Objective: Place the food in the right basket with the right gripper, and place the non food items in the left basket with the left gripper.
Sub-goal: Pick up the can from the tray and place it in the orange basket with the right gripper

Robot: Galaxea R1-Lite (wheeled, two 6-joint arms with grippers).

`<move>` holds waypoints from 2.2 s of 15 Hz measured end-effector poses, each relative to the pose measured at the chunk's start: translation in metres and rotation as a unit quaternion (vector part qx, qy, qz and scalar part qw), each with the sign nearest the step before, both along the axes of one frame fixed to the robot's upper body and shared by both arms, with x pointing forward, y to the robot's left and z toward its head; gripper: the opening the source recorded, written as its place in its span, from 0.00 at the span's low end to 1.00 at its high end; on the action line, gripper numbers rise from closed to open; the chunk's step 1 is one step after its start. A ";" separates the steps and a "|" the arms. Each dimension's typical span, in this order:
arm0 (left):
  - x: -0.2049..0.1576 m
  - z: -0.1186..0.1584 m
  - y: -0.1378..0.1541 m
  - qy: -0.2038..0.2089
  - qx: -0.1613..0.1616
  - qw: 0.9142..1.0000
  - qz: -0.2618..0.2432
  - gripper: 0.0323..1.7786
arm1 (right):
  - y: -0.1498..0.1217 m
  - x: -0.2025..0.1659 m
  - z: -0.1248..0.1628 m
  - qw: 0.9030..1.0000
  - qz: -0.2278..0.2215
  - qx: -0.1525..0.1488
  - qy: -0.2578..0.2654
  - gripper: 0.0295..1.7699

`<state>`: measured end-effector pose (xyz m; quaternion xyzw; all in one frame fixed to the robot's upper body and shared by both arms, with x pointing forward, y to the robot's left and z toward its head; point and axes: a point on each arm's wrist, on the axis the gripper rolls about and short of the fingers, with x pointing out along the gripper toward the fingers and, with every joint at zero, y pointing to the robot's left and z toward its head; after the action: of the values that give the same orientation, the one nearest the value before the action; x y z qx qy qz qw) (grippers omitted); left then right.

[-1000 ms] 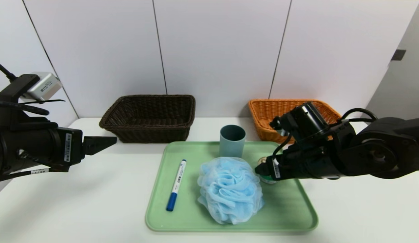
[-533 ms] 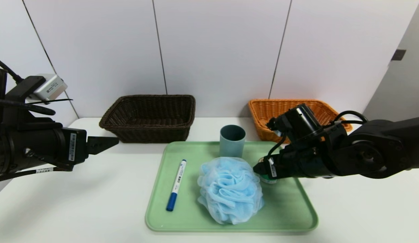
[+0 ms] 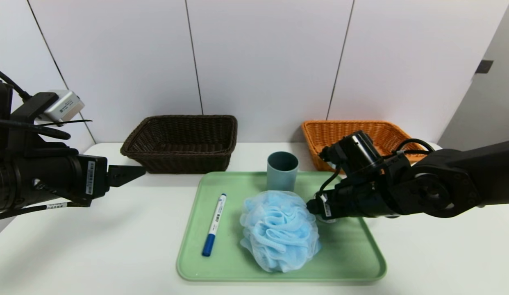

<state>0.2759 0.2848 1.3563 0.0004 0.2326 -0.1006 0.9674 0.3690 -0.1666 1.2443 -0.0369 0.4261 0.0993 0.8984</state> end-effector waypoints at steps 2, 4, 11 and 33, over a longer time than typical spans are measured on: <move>0.001 0.000 0.000 -0.002 0.000 1.000 0.000 0.95 | 0.000 0.000 -0.001 1.000 0.000 -0.001 0.001 0.96; 0.002 0.000 0.000 -0.002 0.000 1.000 0.000 0.95 | 0.001 0.001 -0.001 1.000 0.000 -0.001 0.001 0.96; 0.002 -0.001 -0.001 0.002 -0.005 1.000 0.002 0.95 | 0.004 0.006 -0.004 1.000 -0.002 -0.004 0.001 0.96; 0.004 -0.001 -0.003 0.002 -0.004 1.000 -0.003 0.95 | 0.000 -0.014 0.056 0.999 0.003 0.025 -0.045 0.54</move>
<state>0.2794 0.2816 1.3555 -0.0033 0.2344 -0.1045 0.9665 0.3552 -0.1662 1.3000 -0.0202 0.3823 0.1106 0.9172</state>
